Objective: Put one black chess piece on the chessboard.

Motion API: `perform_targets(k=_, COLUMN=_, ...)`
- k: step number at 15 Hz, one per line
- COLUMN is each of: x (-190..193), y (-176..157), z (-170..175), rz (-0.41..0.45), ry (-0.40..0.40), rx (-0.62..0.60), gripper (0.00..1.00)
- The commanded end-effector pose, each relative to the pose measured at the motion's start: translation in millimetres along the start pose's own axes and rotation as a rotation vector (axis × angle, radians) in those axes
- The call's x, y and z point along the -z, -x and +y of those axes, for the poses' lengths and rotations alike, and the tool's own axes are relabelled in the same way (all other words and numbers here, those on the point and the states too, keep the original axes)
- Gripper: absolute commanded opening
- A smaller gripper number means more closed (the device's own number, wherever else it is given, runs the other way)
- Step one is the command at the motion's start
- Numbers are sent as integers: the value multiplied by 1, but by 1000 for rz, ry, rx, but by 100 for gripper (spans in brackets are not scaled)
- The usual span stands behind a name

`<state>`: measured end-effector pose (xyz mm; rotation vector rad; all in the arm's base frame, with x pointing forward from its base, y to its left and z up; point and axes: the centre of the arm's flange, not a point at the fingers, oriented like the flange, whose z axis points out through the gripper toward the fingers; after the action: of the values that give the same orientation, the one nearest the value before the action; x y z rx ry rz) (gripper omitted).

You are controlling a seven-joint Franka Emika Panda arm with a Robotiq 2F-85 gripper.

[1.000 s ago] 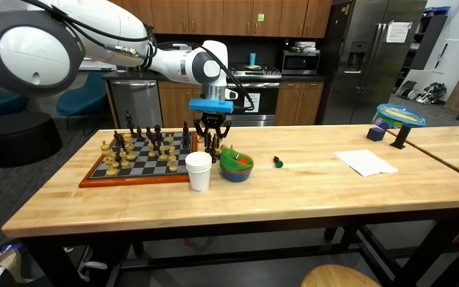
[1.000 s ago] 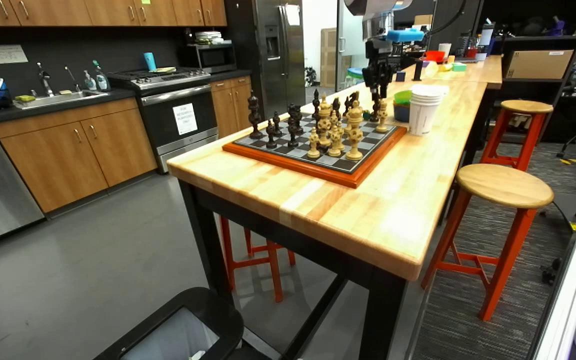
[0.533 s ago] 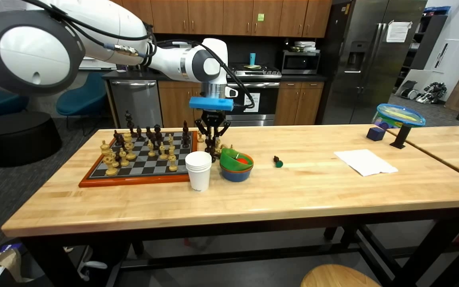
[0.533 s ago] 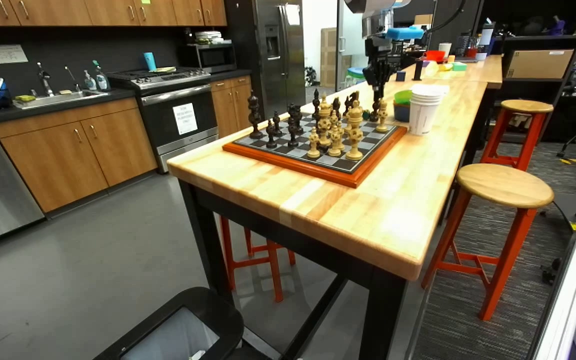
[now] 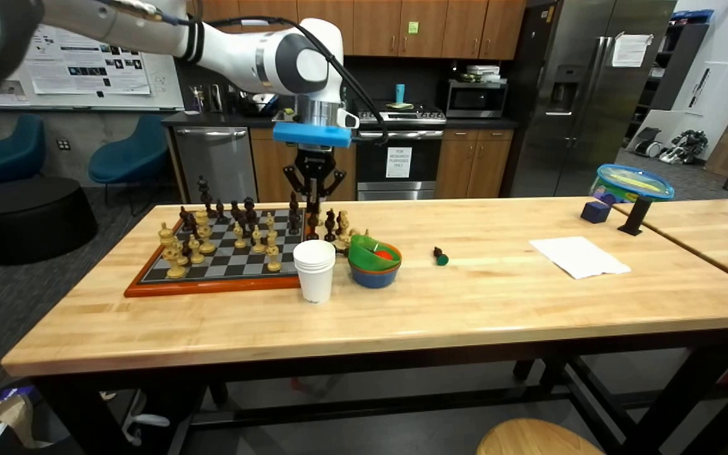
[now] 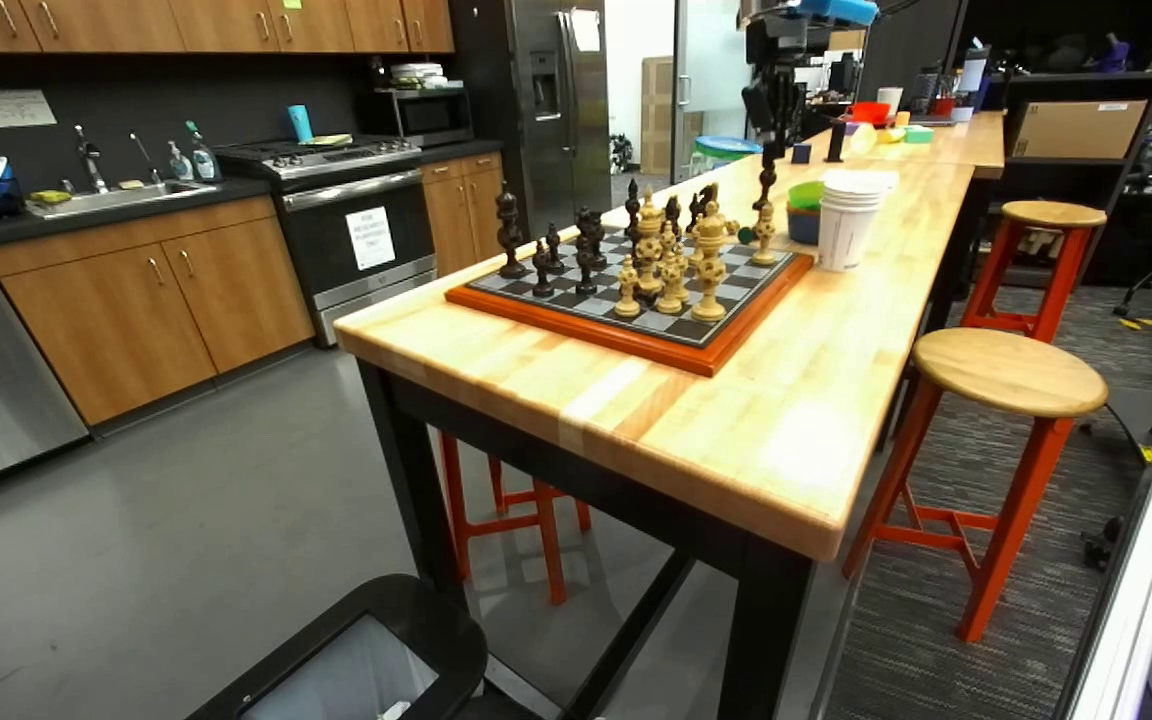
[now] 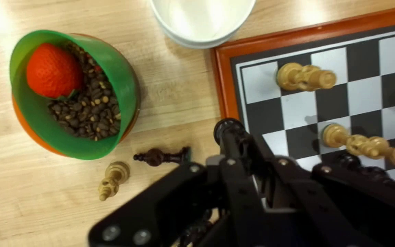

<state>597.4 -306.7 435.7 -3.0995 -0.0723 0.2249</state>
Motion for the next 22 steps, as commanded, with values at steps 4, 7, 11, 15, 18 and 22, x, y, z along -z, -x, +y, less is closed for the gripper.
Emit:
perform_targets(k=4, x=15, y=45, z=-68, rz=-21, ry=-59, rx=148, gripper=4)
perform_targets(k=7, x=8, y=48, z=-93, rz=-35, ry=-83, rx=215, gripper=4)
perform_targets(k=11, x=2, y=50, z=-115, rz=-46, ry=-102, rx=276, gripper=4)
perform_targets(k=15, x=-7, y=49, z=-130, rz=-59, ry=-117, rx=310, gripper=4)
perform_targets(k=18, x=-13, y=47, z=-137, rz=-71, ry=-129, rx=326, gripper=4)
perform_targets(k=22, x=-20, y=44, z=-143, rz=-67, ry=-125, rx=348, gripper=4)
